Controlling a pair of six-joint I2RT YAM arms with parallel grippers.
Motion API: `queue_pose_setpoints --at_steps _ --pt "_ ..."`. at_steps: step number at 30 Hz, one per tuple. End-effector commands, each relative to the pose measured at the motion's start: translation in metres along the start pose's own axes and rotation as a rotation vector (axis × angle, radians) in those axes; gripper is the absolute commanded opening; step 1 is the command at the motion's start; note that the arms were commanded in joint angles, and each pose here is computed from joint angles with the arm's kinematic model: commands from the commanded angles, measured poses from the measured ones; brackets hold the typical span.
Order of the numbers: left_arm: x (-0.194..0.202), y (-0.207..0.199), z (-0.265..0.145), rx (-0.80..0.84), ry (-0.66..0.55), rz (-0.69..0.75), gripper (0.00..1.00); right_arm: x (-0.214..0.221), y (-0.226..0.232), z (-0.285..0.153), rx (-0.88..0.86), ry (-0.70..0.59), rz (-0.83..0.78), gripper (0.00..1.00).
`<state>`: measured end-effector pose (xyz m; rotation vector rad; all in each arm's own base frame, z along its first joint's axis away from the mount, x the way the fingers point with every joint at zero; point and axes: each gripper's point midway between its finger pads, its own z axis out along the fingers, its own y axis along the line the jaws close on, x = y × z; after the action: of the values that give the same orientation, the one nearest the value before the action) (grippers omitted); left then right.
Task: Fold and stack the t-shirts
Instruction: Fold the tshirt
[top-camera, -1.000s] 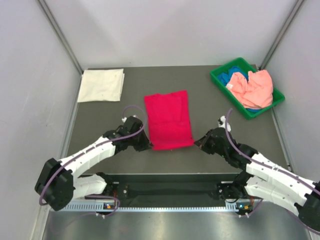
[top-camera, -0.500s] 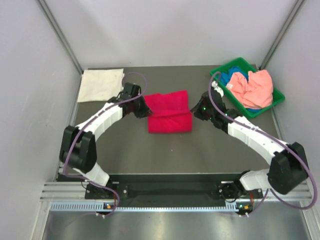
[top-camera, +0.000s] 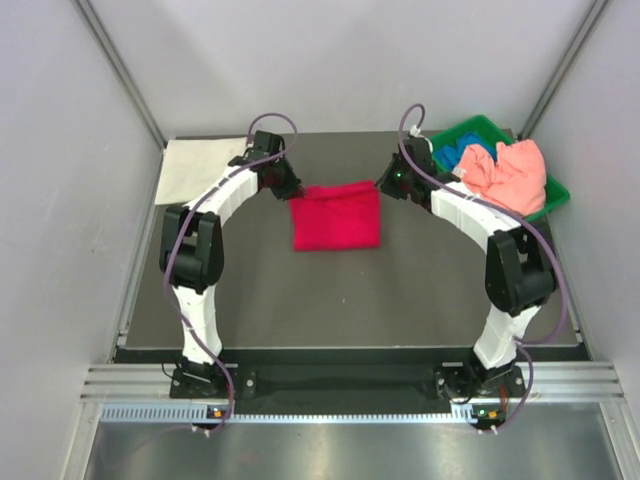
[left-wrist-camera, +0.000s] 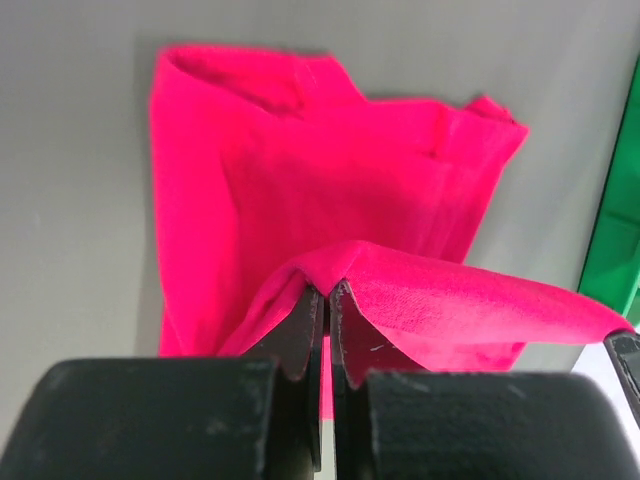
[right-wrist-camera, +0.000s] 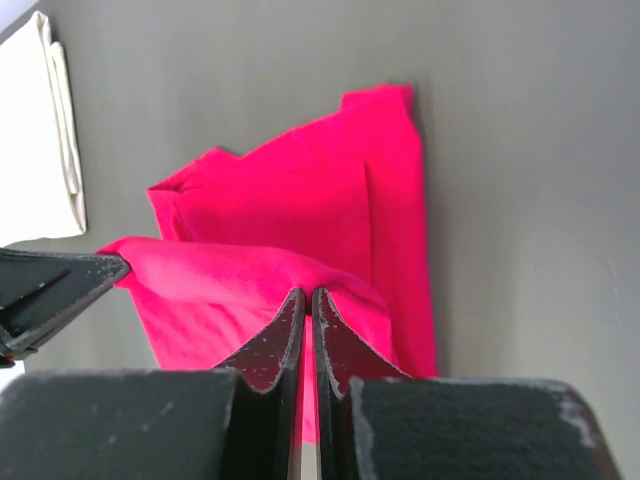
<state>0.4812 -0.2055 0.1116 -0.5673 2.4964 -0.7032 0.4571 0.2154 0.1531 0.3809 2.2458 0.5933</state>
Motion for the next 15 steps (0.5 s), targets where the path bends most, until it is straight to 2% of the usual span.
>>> queue_pose_setpoints --at_steps 1,6,15 --pt "-0.028 -0.004 -0.004 0.012 -0.052 -0.002 0.00 -0.032 0.027 0.013 -0.131 -0.048 -0.036 0.00" --pt "-0.041 0.006 0.003 -0.007 -0.088 -0.022 0.00 -0.037 0.028 0.035 -0.158 -0.034 -0.043 0.02" --pt "-0.048 0.009 0.033 0.023 -0.068 -0.009 0.00 -0.039 0.024 0.058 -0.163 -0.031 -0.025 0.03"
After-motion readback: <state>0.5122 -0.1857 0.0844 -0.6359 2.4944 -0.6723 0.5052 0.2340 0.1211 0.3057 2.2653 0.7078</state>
